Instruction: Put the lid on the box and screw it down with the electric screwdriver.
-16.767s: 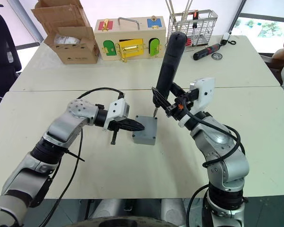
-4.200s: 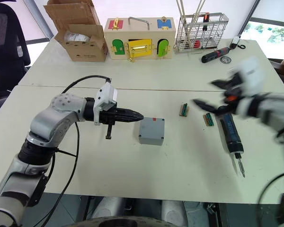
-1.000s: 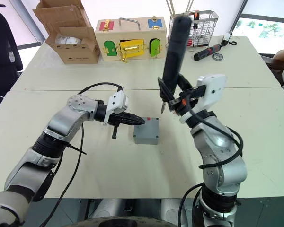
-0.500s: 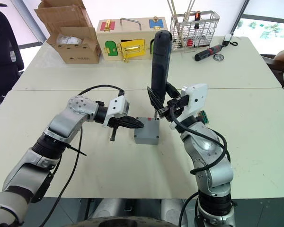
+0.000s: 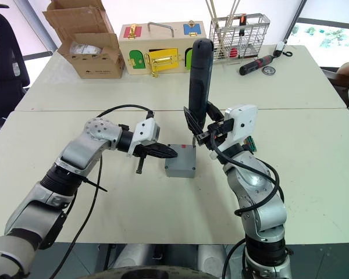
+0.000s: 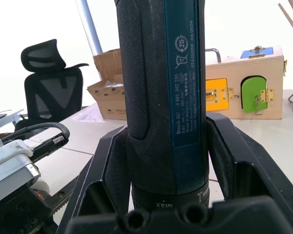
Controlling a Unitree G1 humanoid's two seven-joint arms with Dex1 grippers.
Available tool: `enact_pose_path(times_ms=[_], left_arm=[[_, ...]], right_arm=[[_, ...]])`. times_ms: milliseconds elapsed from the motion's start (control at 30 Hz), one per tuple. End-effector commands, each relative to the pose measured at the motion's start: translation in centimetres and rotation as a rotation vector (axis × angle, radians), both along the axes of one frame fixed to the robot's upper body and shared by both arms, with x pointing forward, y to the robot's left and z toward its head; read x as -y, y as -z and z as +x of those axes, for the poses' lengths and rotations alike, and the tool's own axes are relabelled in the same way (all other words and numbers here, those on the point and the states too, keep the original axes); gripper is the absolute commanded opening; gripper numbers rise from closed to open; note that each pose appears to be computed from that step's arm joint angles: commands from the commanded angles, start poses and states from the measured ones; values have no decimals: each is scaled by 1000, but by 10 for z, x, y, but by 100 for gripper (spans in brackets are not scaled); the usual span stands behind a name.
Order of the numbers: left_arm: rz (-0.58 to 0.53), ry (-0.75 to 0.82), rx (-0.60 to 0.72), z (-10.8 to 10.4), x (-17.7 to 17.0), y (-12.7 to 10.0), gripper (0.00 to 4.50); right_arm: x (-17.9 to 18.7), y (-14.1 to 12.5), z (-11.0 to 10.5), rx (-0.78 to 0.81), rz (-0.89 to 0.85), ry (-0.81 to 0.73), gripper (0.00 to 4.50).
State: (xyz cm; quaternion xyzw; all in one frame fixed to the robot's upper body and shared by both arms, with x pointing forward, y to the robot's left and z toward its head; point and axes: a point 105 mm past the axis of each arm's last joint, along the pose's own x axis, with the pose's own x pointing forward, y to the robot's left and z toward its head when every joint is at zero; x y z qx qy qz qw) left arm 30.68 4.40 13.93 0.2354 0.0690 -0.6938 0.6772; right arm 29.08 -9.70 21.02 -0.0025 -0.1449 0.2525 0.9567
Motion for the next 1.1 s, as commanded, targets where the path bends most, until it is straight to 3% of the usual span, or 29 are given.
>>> enact_pose_path(times_ms=[33,433,700,1100], left_arm=[[1,8,10,-2,1,0,0],[6,4,11,-2,-1,0,0],[52,13,21,-2,-3,9,0],[60,22,21,-4,0,13,0]], right_arm=[[0,-14,-4,73,9,3,196],[-2,-6,-2,57,-7,-6,196],[-23,36,-17,-33,-199,-139,196],[3,77,-14,-172,-200,-31,196]])
